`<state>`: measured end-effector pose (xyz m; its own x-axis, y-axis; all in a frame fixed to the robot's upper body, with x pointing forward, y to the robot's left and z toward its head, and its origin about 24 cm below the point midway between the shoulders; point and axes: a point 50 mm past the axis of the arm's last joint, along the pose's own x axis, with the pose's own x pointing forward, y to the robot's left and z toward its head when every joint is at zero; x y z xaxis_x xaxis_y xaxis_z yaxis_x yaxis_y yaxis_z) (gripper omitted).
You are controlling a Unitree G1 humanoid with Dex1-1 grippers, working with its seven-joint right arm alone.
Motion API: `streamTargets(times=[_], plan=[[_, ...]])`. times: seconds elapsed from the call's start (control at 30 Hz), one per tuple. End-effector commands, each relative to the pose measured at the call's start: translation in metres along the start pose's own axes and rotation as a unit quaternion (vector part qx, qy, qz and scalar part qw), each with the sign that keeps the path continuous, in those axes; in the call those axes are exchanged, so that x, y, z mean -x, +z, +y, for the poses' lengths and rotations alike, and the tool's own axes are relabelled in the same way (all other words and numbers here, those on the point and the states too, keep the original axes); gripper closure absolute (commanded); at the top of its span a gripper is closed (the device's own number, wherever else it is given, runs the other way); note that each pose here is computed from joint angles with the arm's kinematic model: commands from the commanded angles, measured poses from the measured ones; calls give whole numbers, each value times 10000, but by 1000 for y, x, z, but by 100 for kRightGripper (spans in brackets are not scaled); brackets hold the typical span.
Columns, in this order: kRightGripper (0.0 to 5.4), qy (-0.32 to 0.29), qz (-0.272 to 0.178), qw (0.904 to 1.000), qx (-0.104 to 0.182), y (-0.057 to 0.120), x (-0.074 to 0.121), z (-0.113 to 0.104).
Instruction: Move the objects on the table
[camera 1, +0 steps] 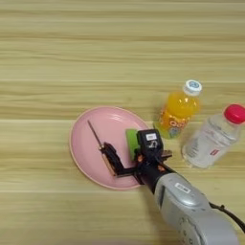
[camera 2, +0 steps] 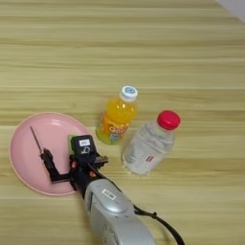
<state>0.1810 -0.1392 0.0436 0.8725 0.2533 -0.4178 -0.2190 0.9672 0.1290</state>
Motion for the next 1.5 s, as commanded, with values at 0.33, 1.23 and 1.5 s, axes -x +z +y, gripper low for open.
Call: streamTargets(times=[0.33, 1.23, 1.5], plan=[[3, 311, -201, 9986, -382, 10, -3, 5], [3, -139, -207, 9993, 283, 9, -4, -9], [3, -70, -61, 9996, 249, 4, -5, -7]])
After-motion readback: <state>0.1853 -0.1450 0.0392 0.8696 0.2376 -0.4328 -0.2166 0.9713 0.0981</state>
